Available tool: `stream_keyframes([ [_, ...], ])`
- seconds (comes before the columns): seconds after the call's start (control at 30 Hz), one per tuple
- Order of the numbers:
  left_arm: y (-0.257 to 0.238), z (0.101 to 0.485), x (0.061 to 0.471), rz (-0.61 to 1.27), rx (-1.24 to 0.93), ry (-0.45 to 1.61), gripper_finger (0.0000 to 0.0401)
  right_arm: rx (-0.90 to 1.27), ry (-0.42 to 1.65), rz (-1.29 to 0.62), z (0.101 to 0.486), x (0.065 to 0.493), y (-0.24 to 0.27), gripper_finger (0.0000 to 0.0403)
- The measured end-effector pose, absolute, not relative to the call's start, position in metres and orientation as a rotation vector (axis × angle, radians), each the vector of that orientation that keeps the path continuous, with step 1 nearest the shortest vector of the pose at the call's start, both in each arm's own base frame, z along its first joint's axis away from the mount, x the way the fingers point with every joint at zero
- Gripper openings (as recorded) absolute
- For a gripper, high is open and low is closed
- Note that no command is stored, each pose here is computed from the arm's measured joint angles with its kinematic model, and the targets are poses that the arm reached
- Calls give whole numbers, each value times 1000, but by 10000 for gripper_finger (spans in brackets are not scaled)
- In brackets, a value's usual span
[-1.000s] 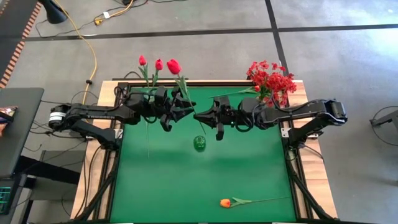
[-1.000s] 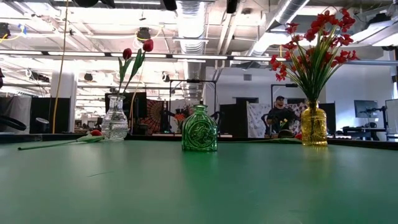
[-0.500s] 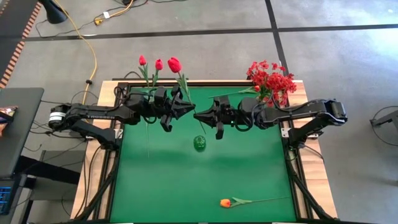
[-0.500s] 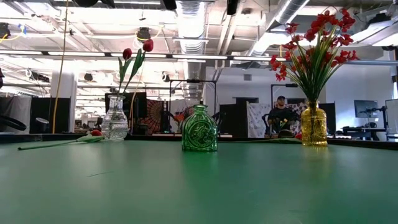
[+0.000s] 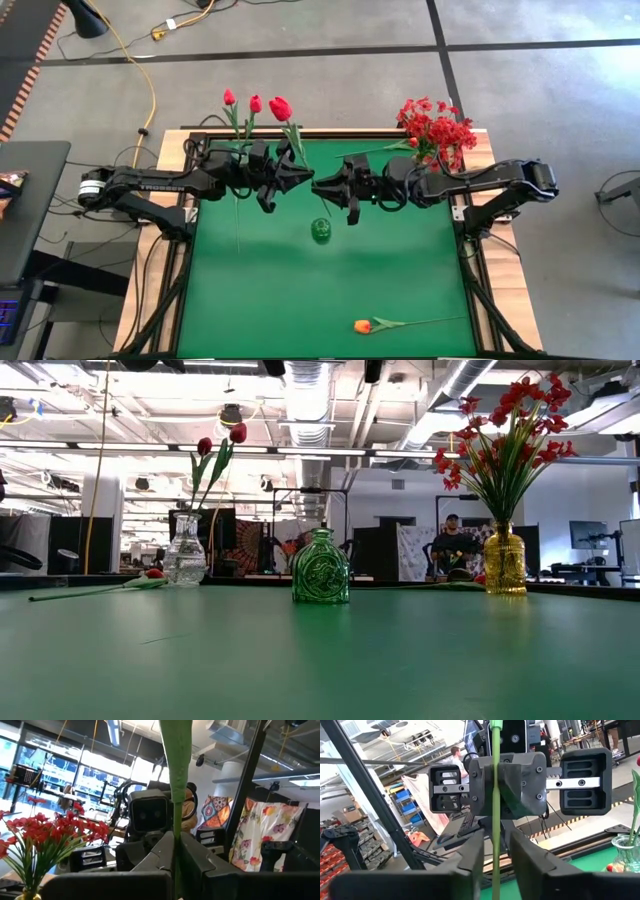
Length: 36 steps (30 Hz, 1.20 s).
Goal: Sort flowers into vase by color
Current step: Put the red tulip into the transparent vase
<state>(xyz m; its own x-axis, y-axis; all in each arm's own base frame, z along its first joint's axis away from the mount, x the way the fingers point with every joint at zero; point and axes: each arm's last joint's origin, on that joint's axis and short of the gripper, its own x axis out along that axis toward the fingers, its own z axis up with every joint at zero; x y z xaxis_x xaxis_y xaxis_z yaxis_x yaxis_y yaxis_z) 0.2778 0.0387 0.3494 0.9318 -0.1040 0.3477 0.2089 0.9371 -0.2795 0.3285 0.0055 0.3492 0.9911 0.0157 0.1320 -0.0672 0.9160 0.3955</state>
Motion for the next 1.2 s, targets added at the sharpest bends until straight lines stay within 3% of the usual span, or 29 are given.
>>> stream_keyframes([
  [0.27, 37, 350, 266, -127, -261, -225, 0, 411, -54, 32, 342, 329, 6, 227],
  [0.4, 38, 349, 255, -94, -210, -125, 0, 410, 19, 16, 335, 329, 6, 259],
  [0.7, 45, 364, 202, 68, -170, -44, 0, 413, 96, -53, 326, 329, -11, 264],
  [0.93, 47, 365, 155, 335, -111, 54, 0, 446, 115, -54, 325, 329, -10, 264],
  [1.2, 57, 344, 140, 592, -45, 169, 0, 446, 122, -50, 324, 329, -8, 264],
])
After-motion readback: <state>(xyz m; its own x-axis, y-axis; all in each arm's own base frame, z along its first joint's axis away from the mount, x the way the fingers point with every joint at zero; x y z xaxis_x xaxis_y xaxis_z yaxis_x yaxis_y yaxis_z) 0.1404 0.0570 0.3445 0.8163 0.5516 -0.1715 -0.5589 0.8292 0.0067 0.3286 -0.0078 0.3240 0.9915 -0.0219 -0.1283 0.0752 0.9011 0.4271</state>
